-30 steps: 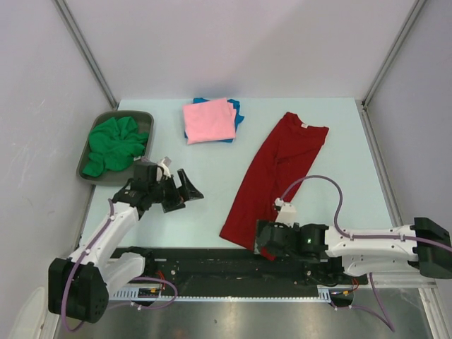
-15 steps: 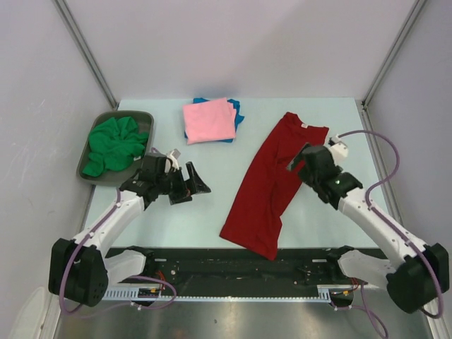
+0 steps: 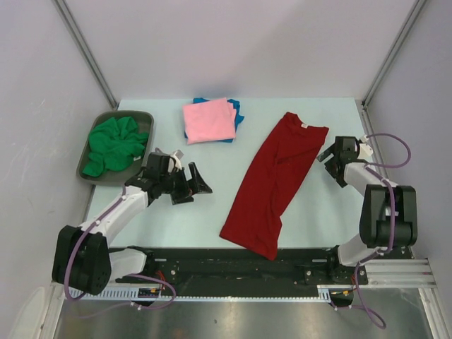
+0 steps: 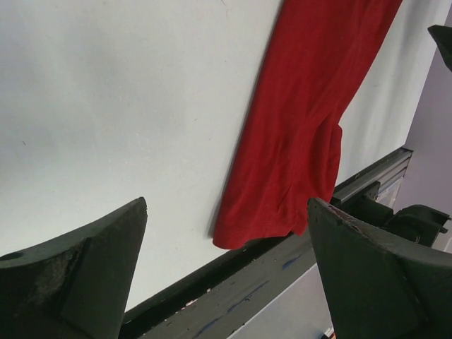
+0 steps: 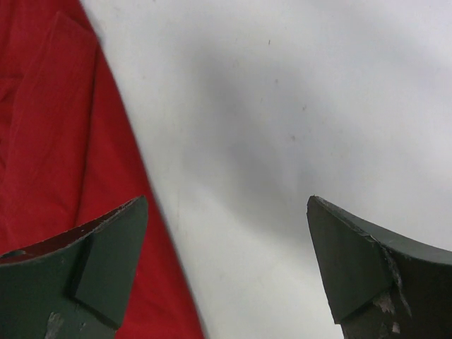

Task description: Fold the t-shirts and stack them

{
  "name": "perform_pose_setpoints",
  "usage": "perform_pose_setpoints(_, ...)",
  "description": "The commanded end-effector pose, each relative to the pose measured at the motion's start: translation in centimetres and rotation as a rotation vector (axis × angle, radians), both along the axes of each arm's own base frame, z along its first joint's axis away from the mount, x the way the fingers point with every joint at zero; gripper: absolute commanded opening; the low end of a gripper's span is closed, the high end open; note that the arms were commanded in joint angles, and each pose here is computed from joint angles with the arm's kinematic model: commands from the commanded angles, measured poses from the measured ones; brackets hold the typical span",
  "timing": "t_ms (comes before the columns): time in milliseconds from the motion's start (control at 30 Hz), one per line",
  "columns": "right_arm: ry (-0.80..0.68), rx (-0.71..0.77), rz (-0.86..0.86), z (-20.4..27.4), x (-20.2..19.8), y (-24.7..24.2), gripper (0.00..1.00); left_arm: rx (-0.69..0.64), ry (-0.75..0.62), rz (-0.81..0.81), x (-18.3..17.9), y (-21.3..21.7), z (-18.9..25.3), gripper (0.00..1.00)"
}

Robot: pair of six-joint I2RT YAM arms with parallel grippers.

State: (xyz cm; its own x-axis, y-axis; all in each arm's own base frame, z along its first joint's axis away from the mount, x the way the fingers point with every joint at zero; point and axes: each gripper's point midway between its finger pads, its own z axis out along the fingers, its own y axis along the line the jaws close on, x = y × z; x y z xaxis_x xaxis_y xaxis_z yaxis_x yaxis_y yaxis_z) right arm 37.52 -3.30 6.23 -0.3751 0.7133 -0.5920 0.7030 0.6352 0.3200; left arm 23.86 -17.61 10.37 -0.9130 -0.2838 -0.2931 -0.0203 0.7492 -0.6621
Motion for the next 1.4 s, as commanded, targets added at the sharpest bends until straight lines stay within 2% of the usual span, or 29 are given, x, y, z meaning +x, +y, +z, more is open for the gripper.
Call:
perform_pose_setpoints(0, -0.109, 0.015, 0.01, 0.4, 3.6, -0.6, 1.0, -0.024, -0.043, -0.05, 0.5, -0.8, 0.7, 1.0)
perform_pose_setpoints(267, -0.168, 0.181, 0.02, -3.1, 7.0, 0.6, 1.0, -0.001, -0.04, -0.062, 1.3, -0.8, 0.5, 1.0)
perform_pose_setpoints(467, -0.175, 0.311, 0.115, -4.4, 9.8, 3.3, 1.0, -0.008, -0.019, -0.059, 1.6, -1.0, 0.0, 1.0)
perform_pose_setpoints(667, -0.099, 0.341, 0.218, -6.1, 11.8, 6.4, 0.99, 0.001, -0.007, -0.056, 2.0, -1.0, -0.3, 1.0)
perform_pose_setpoints(733, -0.059, 0.354, 0.246, -6.9, 12.7, 7.5, 0.97, 0.001, -0.006, -0.052, 2.1, -1.0, -0.3, 1.0)
perform_pose_setpoints(833, -0.008, 0.365, 0.281, -7.7, 13.9, 8.7, 0.81, -0.002, -0.01, -0.048, 2.3, -1.1, -0.1, 1.0)
perform_pose_setpoints(867, 0.002, 0.364, 0.288, -8.0, 14.2, 8.8, 0.65, -0.001, -0.013, -0.045, 2.4, -1.0, -0.1, 1.0)
perform_pose_setpoints(900, 0.009, 0.37, 0.298, -8.1, 14.5, 9.1, 0.57, 0.0, -0.011, -0.043, 2.3, -1.0, -0.1, 1.0)
perform_pose_setpoints(933, 0.013, 0.37, 0.302, -8.1, 15.4, 9.3, 0.38, 0.002, -0.011, -0.043, 2.3, -1.0, -0.2, 1.0)
perform_pose_setpoints(1000, 0.019, 0.369, 0.309, -8.1, 16.3, 9.3, 0.24, 0.009, -0.007, -0.04, 2.3, -0.9, -0.3, 1.0)
perform_pose_setpoints(1033, 0.068, 0.367, 0.346, -9.3, 15.9, 11.2, 0.22, 0.011, -0.009, -0.042, 2.3, -0.9, -0.2, 1.0)
perform_pose_setpoints(1067, 0.034, 0.355, 0.362, -7.9, 17.5, 11.6, 0.21, 0.014, -0.007, -0.04, 2.3, -0.8, -0.3, 1.0)
perform_pose_setpoints(1300, 0.028, 0.299, 0.474, -6.8, 21.6, 15.9, 0.2, 0.027, -0.001, -0.03, 2.6, -0.7, -0.3, 1.0)
perform_pose_setpoints(1367, 0.043, 0.304, 0.524, -7.8, 21.8, 17.4, 0.27, 0.025, -0.003, -0.029, 2.8, -0.7, -0.1, 1.0)
